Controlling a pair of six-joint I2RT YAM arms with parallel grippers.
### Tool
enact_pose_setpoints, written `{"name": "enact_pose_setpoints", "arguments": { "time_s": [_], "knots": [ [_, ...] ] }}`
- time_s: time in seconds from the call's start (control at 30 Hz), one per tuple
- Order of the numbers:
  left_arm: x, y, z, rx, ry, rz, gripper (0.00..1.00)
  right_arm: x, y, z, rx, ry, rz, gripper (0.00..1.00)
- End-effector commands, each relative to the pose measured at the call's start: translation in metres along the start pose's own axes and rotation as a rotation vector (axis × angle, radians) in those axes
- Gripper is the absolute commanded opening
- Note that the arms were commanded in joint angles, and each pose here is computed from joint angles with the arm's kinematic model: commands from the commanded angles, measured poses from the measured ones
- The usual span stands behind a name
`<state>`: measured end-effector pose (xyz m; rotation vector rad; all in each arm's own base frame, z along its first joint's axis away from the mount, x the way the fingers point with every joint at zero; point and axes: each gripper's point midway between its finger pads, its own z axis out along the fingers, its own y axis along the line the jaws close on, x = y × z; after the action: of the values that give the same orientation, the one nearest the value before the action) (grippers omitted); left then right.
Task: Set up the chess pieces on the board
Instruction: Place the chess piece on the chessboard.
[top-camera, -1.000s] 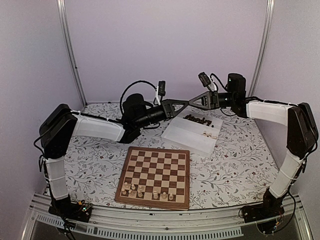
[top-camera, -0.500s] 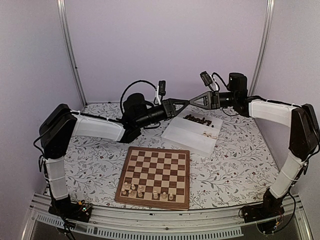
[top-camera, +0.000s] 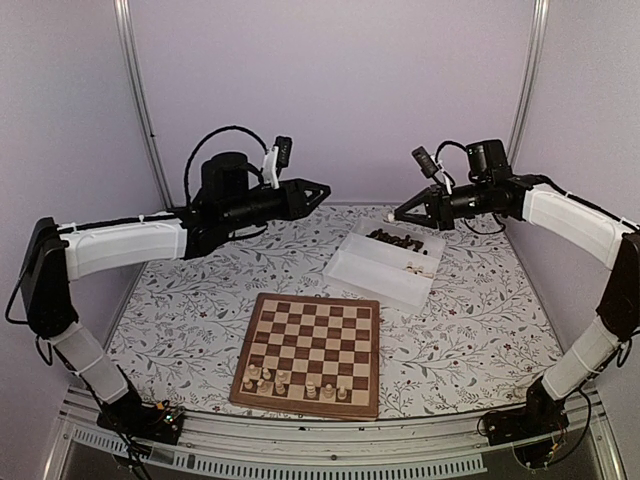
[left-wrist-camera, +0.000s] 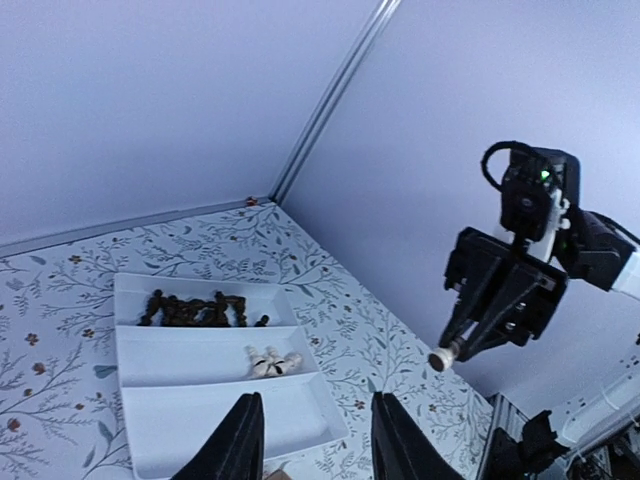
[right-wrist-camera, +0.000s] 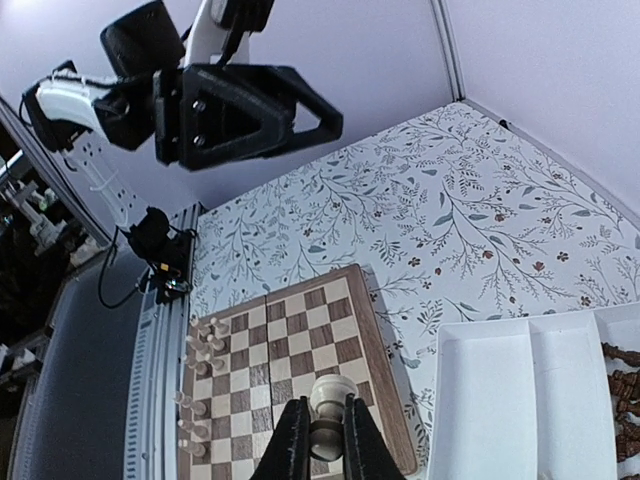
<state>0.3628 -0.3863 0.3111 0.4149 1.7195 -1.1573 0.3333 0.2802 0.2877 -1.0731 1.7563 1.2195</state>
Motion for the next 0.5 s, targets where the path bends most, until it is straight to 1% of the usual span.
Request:
{"name": "enact_pose_setpoints", "arguments": {
  "time_s": [0.0, 0.03, 0.2, 0.33, 0.47],
  "knots": [
    [0.023, 0.05, -0.025, -0.225, 0.15, 0.098, 0.4, 0.029, 0.035, 0.005, -0.004, 0.172, -0.179, 0.07],
    [0.025, 0.054, -0.028, -0.237, 0.167, 0.099, 0.4, 0.037, 0.043, 0.009, -0.023, 0.209, -0.217, 0.07],
    [0.039, 0.076, -0.04, -0.304, 0.251, 0.077, 0.4, 0.082, 0.073, 0.032, -0.075, 0.39, -0.298, 0.07],
    [0.054, 0.088, -0.046, -0.334, 0.283, 0.031, 0.4, 0.118, 0.088, 0.048, -0.098, 0.54, -0.357, 0.07],
    [0.066, 0.094, -0.052, -0.344, 0.29, -0.019, 0.4, 0.148, 0.105, 0.062, -0.123, 0.653, -0.411, 0.07]
  ]
}}
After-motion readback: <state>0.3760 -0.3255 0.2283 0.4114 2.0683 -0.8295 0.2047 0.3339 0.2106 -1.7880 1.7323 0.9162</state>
